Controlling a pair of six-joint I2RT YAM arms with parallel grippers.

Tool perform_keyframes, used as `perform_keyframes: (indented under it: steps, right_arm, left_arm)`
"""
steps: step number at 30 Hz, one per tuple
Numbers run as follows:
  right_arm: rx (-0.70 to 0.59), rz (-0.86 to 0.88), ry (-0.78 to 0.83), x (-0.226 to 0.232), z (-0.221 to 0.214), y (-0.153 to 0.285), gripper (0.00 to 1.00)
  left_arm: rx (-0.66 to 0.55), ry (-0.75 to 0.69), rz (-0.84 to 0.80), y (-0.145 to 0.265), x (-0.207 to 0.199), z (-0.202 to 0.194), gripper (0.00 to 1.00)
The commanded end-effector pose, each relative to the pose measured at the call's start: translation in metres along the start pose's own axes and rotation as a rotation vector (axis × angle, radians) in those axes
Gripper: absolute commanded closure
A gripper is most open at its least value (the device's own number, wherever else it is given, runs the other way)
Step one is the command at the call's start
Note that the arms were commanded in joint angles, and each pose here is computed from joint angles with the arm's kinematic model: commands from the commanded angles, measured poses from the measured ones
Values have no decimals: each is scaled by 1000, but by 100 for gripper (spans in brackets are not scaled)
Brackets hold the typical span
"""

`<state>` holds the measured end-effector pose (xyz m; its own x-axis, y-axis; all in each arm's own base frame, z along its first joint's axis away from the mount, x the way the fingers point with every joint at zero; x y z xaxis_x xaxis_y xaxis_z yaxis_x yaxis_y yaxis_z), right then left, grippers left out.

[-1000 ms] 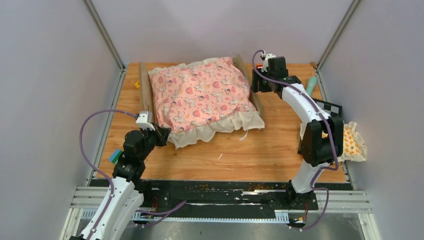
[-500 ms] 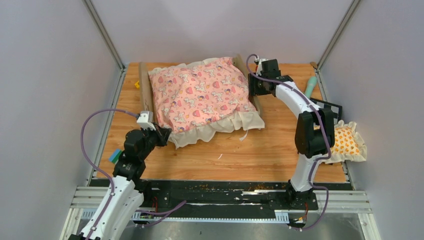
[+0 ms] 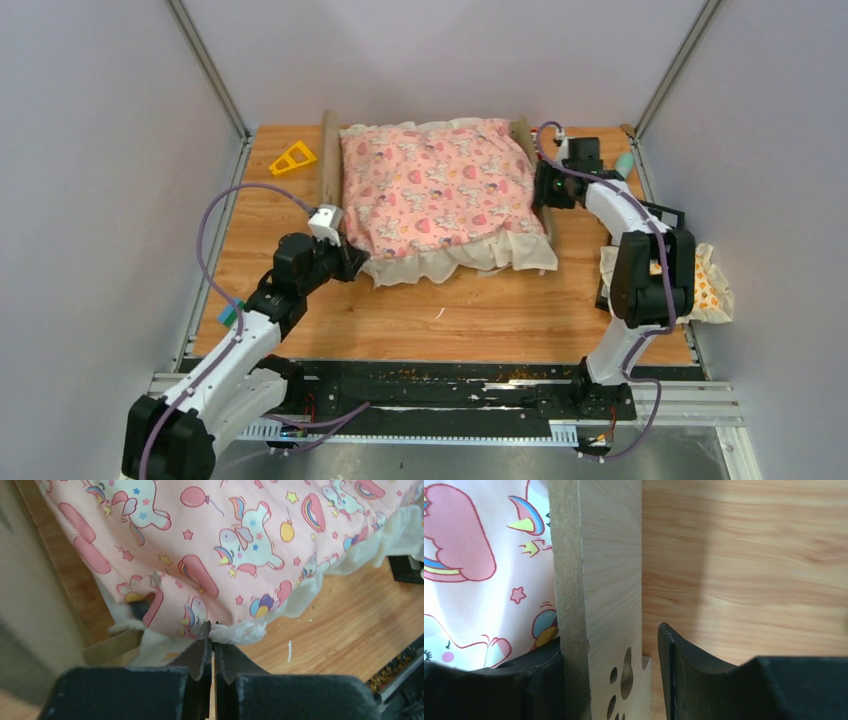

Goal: Set up the pet bed
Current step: Tie the ropes to the bed frame.

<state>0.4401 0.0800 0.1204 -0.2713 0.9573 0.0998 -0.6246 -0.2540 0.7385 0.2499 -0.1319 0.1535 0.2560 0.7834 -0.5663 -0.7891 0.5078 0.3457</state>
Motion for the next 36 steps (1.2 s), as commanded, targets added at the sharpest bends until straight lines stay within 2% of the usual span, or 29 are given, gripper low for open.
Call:
perform_keyframes:
  steps: [1, 5, 7, 10, 14, 22, 25, 27, 30, 34, 36]
  right_arm:
    - [-88, -328, -161, -118, 4, 48, 100]
    - [-70, -317, -24, -125, 6, 54, 96]
    - [-77, -317, 15, -126, 10, 54, 91]
    - [-118, -277, 23, -119, 22, 60, 68]
    - [-273, -229, 33, -100, 47, 89, 57]
    - [-622, -277, 62, -67, 81, 186, 40]
    - [-706, -322, 118, -57, 79, 211, 38]
    - [-746, -293, 145, -45, 77, 221, 39]
    - [-803, -81, 260, 7, 78, 223, 43]
    - [-800, 181, 599, 122, 63, 209, 43]
    - [-816, 328, 675, 174, 47, 204, 43]
  left_arm:
    - [-67, -128, -127, -19, -48, 30, 100]
    - [-60, -124, -115, -42, -49, 36, 100]
    - [-41, -133, -145, -52, -55, 37, 100]
    - [-19, -164, -180, -61, -66, 41, 100]
    - [-18, -205, -167, -62, -65, 45, 100]
    - [18, -239, -81, -72, -46, 37, 100]
    - [28, -239, -59, -75, -40, 34, 100]
    - [29, -236, -45, -75, -38, 33, 100]
    - [24, -235, -4, -72, -32, 34, 100]
    - [41, -227, 73, -63, -19, 31, 100]
    - [45, -221, 91, -60, -15, 27, 100]
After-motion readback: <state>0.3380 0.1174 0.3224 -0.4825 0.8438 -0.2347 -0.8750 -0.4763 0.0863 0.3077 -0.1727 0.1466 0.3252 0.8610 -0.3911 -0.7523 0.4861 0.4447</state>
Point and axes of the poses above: each gripper's point midway between its finger pads, its own y axis back along the fingers, its own x axis along the line the jaws close on, z = x × y, the point moved 2 cm from there along y, back along the fingers, and after that the axes turned 13 degrees about y, right-handed, at the moved point
